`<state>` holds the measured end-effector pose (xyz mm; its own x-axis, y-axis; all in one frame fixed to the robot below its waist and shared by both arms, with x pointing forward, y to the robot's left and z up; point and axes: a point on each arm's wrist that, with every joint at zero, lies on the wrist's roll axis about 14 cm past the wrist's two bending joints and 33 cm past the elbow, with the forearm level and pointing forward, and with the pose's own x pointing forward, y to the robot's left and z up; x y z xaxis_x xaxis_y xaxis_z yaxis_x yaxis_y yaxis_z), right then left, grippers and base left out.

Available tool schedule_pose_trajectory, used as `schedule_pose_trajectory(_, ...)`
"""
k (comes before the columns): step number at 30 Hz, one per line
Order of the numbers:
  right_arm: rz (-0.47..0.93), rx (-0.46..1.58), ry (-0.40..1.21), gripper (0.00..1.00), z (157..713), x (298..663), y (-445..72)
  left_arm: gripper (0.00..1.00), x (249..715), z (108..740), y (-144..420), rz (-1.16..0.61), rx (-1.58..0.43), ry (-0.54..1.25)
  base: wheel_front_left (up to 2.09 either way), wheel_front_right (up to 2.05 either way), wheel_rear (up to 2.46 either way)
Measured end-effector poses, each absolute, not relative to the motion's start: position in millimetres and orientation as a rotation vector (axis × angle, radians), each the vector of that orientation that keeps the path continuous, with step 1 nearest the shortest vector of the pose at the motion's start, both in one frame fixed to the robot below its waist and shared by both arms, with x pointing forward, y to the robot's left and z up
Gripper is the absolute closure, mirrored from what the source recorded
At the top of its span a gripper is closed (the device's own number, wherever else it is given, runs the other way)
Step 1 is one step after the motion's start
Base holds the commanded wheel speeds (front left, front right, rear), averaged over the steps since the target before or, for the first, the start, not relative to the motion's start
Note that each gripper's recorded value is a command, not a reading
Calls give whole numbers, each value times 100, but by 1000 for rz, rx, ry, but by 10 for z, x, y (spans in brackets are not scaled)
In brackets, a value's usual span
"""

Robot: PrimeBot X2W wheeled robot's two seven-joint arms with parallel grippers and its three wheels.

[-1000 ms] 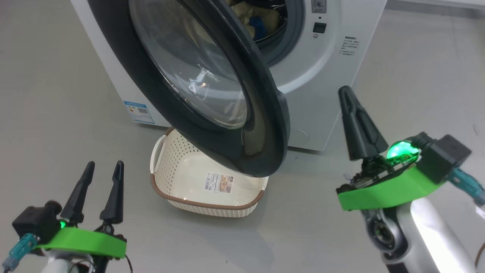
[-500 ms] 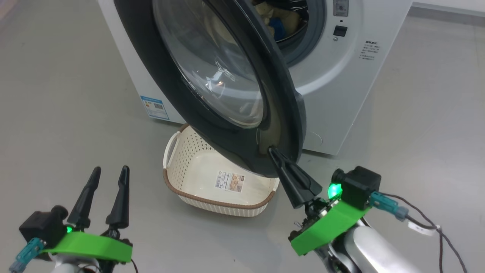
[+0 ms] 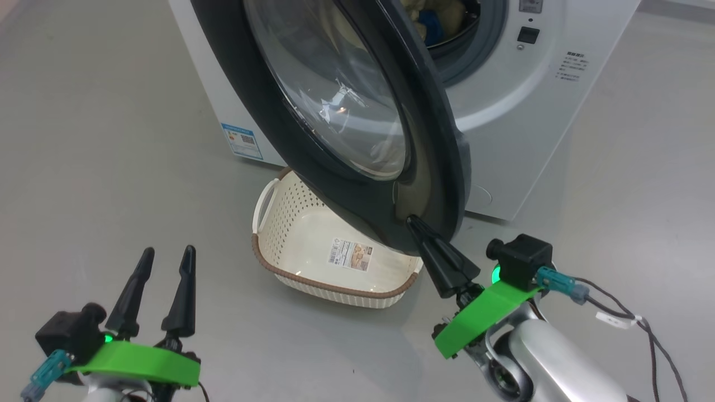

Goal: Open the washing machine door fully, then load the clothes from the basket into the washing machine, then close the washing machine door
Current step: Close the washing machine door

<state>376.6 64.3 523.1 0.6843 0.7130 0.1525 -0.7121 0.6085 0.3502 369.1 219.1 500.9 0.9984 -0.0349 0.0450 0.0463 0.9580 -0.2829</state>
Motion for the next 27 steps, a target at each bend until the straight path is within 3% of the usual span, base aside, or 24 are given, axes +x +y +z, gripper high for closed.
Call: schedule_pose_trajectory(27,672,415,2,100,5114,4231,347,0,3810,4948,2115,-51,-302,-23,0,0,0)
